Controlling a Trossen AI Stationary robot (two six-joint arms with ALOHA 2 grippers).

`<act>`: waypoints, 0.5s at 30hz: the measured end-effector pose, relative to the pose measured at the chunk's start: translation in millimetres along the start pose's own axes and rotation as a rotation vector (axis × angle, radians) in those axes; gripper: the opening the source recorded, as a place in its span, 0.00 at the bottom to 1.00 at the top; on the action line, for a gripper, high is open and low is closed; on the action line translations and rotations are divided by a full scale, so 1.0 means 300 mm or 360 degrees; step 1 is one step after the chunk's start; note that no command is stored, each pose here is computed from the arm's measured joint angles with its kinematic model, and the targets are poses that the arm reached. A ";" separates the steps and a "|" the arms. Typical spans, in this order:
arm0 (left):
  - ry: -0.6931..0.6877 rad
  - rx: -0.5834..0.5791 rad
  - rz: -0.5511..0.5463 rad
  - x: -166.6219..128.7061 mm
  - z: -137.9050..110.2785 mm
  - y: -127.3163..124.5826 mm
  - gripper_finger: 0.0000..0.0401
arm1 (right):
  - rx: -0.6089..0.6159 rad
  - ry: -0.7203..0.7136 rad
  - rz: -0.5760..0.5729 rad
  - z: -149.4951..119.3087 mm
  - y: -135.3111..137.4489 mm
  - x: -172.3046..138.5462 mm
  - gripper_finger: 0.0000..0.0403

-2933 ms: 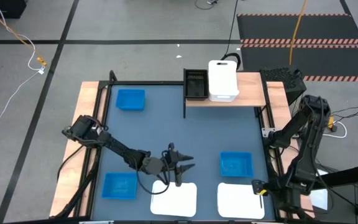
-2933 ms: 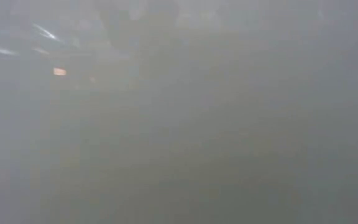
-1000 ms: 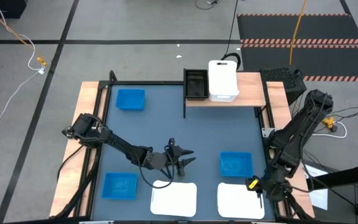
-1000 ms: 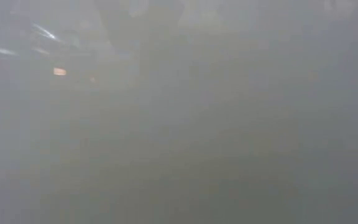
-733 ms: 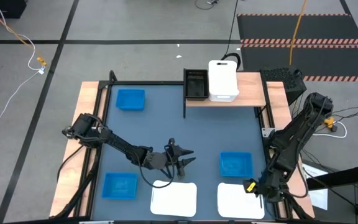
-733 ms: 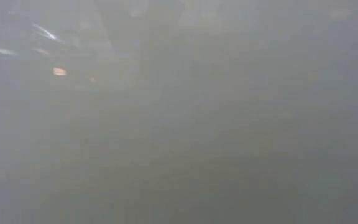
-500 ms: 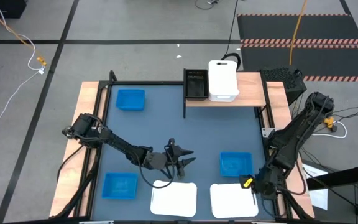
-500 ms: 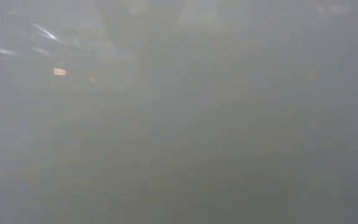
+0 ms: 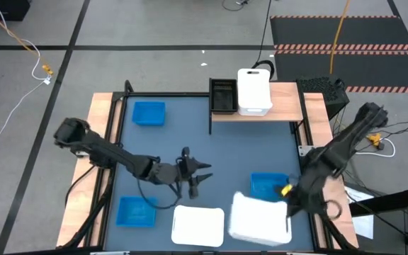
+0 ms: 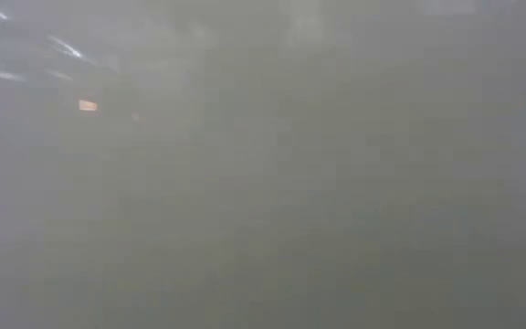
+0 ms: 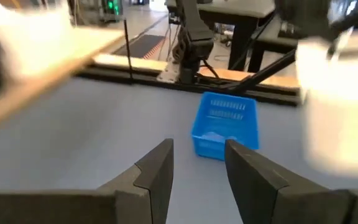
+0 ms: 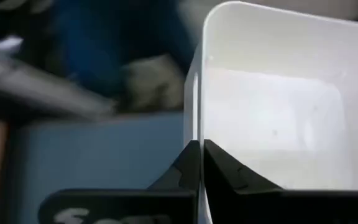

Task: Stack baskets on shelf by color
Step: Stack the right white bin on top of the white bin into the shelf

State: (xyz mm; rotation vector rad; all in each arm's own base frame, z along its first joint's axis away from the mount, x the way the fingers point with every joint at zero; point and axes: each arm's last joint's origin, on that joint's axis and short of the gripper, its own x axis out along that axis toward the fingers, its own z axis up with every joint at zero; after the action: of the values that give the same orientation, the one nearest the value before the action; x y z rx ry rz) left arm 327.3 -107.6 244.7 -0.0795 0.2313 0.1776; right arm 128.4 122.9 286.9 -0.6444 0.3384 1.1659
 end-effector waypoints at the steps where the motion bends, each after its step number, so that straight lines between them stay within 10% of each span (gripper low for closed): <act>1: 0.0002 0.0079 0.0006 -0.016 0.017 0.009 0.36 | 0.0006 -0.0042 -0.0156 0.024 -0.025 -0.045 0.01; 10: -0.0003 0.0591 0.0212 -0.091 0.121 0.117 0.36 | 0.0381 0.0206 -0.2062 0.138 -0.207 -0.427 0.01; 15: 0.0110 0.0615 0.0302 -0.050 0.112 0.210 0.36 | 0.0465 0.0672 -0.2394 0.135 -0.274 -0.554 0.01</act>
State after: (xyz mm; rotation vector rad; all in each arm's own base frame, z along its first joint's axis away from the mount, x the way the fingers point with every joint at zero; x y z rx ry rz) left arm 308.7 -45.0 277.1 0.3213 0.3386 0.3163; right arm 139.5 5.6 435.6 -0.6473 0.2589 -0.4572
